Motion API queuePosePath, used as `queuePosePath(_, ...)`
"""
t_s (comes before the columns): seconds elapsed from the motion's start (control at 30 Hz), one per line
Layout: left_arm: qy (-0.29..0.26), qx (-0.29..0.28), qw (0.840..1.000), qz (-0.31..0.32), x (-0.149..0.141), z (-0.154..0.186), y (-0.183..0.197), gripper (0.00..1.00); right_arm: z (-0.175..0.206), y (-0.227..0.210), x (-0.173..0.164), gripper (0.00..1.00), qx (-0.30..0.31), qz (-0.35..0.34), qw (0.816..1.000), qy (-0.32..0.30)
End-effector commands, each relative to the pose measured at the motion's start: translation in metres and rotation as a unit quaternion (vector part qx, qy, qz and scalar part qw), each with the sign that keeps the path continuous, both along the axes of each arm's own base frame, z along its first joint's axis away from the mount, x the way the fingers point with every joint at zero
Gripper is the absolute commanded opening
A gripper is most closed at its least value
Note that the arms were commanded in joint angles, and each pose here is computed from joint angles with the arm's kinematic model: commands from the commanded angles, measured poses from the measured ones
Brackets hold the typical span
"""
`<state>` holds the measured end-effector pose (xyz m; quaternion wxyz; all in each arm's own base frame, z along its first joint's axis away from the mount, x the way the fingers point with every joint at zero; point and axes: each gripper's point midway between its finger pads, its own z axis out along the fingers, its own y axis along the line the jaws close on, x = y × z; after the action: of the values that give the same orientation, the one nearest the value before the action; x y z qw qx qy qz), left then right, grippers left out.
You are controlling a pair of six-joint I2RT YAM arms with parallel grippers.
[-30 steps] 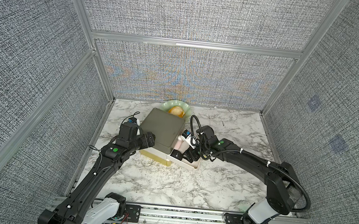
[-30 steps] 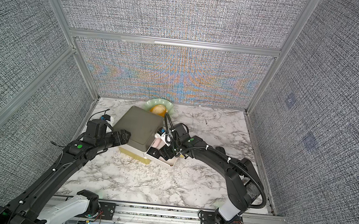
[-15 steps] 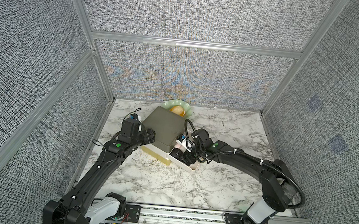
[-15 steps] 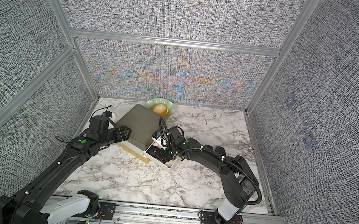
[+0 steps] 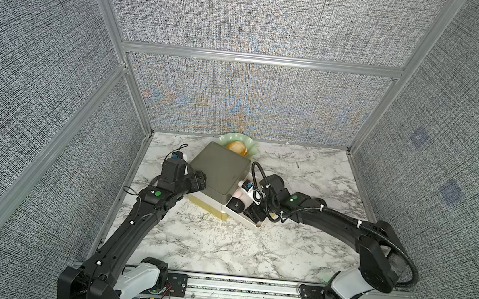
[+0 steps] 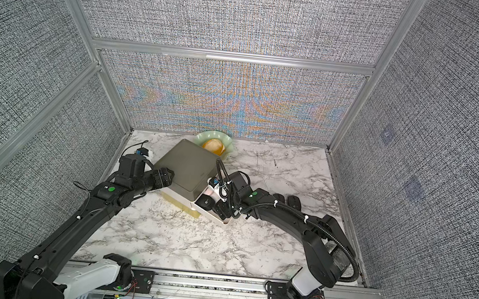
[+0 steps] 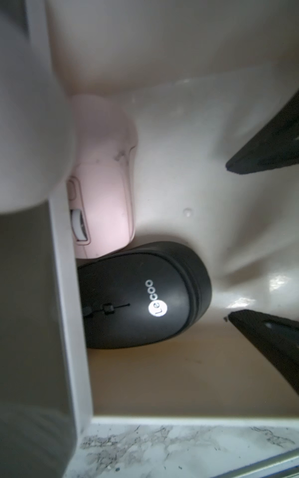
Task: Take the mice out of the drawer
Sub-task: Adjust the storage box at the center of the board.
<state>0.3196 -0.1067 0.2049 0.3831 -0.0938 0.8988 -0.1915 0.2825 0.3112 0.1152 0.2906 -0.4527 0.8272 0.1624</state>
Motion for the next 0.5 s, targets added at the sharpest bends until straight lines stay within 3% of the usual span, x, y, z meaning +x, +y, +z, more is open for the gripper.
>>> queuePosePath(0.0, -0.008, 0.002, 1.000, -0.004, 0.005, 0.004, -0.002, 0.82, 0.004, 0.018, 0.001, 0.81, 0.031, 0.018, 0.999, 0.000)
queuePosePath(0.23, -0.009, -0.008, 1.000, -0.008, 0.007, 0.000, -0.005, 0.81, 0.002, 0.037, 0.004, 0.81, 0.054, 0.031, 0.998, -0.008)
queuePosePath(0.47, -0.009, 0.006, 1.000, 0.002, 0.009, 0.001, 0.000, 0.81, 0.003, 0.035, 0.024, 0.81, 0.049, -0.012, 0.998, -0.042)
